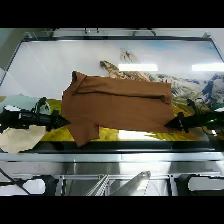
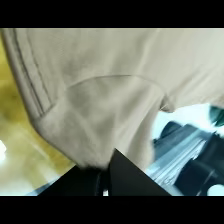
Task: Fold the shirts.
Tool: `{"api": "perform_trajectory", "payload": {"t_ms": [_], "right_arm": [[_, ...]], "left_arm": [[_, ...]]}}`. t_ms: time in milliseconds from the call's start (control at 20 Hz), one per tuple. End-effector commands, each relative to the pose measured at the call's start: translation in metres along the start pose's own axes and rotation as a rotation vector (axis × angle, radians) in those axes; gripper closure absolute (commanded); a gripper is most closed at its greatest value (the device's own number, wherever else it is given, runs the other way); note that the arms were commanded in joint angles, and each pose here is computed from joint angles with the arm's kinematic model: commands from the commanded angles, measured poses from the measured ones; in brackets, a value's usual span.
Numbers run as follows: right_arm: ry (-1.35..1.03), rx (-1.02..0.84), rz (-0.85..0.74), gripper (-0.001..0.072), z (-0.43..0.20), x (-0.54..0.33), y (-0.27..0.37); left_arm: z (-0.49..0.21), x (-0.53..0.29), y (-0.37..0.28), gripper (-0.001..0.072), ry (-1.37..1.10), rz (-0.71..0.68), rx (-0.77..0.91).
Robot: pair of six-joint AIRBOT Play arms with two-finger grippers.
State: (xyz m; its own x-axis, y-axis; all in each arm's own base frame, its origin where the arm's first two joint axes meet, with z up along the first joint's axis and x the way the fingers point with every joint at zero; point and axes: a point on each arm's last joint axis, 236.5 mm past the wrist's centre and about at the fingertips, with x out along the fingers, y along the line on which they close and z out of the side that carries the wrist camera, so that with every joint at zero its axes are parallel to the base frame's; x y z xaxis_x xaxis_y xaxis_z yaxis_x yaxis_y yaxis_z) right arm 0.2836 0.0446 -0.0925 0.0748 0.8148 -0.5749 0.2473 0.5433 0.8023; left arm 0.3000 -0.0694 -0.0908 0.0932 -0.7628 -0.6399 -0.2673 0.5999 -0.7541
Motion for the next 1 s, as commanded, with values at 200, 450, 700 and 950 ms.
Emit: {"api": "perform_trajectory", "payload": {"t_ms": [200,450,700,950], "right_arm": [[-0.165,0.056,0.067,0.0693,0.02,-0.052,0.004],[-0.306,-0.012,0.255,0.0692,0.057,-0.063,0.057],[-0.464,-0.112,0.239,0.0692,0.112,-0.082,0.09],[-0.553,-0.143,0.132,0.0692,0.168,-0.075,0.083]], "left_arm": [[0.012,-0.045,-0.015,0.068,-0.13,-0.048,0.027],[0.032,-0.06,-0.07,0.068,-0.196,-0.15,0.125],[0.098,-0.079,-0.131,0.0679,-0.347,-0.074,0.336],[0.17,-0.058,-0.149,0.068,-0.327,-0.082,0.395]]}}
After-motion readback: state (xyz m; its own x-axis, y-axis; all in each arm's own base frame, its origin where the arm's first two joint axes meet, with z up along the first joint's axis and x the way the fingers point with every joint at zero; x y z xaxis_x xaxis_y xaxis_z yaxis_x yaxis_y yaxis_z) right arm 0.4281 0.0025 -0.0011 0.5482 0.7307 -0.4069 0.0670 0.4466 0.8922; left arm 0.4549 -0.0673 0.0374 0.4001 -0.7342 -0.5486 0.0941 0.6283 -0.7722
